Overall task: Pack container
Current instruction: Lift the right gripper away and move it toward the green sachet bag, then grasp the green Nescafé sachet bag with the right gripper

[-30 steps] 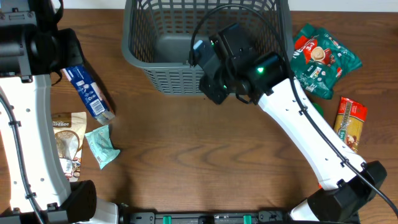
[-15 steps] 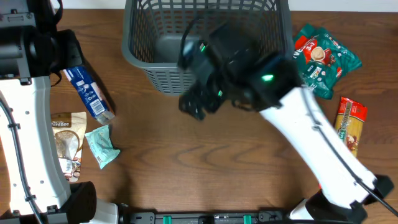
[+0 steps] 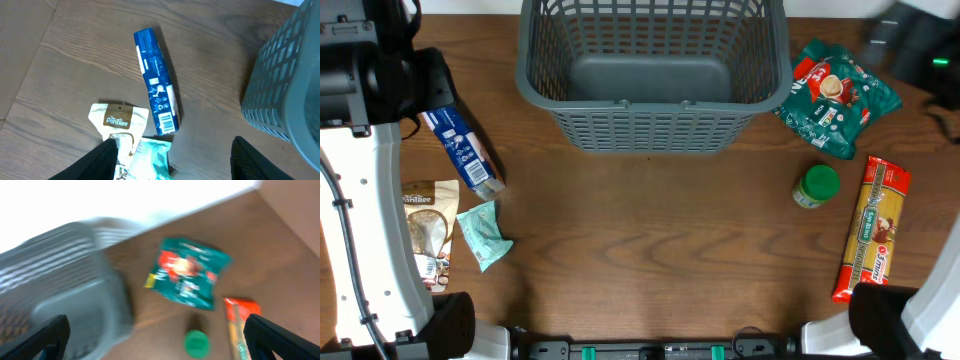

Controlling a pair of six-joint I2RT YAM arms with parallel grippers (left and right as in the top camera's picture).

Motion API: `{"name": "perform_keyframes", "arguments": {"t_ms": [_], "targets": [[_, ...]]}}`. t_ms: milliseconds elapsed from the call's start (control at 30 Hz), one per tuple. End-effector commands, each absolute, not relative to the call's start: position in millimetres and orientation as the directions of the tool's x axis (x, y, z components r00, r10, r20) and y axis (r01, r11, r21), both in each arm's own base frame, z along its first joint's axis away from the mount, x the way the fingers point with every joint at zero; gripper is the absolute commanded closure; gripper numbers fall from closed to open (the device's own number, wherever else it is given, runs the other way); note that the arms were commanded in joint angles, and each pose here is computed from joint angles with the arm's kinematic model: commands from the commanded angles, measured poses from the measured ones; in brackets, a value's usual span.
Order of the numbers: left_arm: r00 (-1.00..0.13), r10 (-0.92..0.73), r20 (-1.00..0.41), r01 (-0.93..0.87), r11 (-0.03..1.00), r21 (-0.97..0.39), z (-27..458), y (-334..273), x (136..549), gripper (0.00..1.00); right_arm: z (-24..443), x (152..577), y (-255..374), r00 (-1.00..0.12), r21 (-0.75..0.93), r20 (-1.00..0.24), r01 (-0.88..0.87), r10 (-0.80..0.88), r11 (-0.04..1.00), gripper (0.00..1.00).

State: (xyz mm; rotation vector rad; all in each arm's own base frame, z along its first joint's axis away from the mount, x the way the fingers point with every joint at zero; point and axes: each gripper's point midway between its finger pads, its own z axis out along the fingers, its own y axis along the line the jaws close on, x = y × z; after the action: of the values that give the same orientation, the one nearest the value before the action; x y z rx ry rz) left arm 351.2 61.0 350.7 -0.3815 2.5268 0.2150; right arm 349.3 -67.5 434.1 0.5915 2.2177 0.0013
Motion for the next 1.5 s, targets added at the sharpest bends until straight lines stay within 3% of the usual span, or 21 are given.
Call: {"name": "perform_keyframes", "arguments": {"t_ms": [0, 133, 367, 533, 700, 1067, 1467], "targets": [[-0.795, -0.212, -0.569, -0.305, 0.950, 0.073, 355.3, 61.5, 346.4, 0.42, 414.7, 342.0, -110.8, -0.514, 0.249, -0.652, 0.549, 0.557, 0.798, 0.01], [-0.795, -0.212, -0.569, -0.305, 0.950, 0.073, 355.3, 61.5, 346.4, 0.42, 374.3, 357.8, -137.6, -0.566, 0.306, -0.540, 0.557, 0.623, 0.772, 0.01], [-0.806, -0.190, -0.561, -0.286, 0.954, 0.087, 354.3, 61.4, 345.0, 0.42, 282.2, 423.3, -138.7, -0.763, 0.458, -0.372, 0.344, 0.529, 0.819, 0.01], [-0.818, -0.184, -0.546, -0.278, 0.956, 0.095, 352.0, 61.1, 341.3, 0.41, 196.0, 449.6, -154.5, -0.824, 0.469, -0.226, 0.376, 0.520, 0.799, 0.01], [-0.826, -0.185, -0.532, -0.277, 0.956, 0.098, 349.8, 60.8, 338.0, 0.41, 141.5, 460.4, -161.8, -0.852, 0.471, -0.150, 0.385, 0.502, 0.794, 0.01], [-0.834, -0.186, -0.519, -0.275, 0.956, 0.101, 347.9, 60.5, 334.8, 0.42, 79.5, 470.6, -168.1, -0.886, 0.479, -0.101, 0.356, 0.453, 0.802, 0.01], [-0.841, -0.187, -0.508, -0.274, 0.956, 0.102, 346.3, 60.2, 332.1, 0.42, 72.5, 480.1, -178.0, -0.892, 0.505, -0.167, 0.288, 0.419, 0.814, 0.01]]}}
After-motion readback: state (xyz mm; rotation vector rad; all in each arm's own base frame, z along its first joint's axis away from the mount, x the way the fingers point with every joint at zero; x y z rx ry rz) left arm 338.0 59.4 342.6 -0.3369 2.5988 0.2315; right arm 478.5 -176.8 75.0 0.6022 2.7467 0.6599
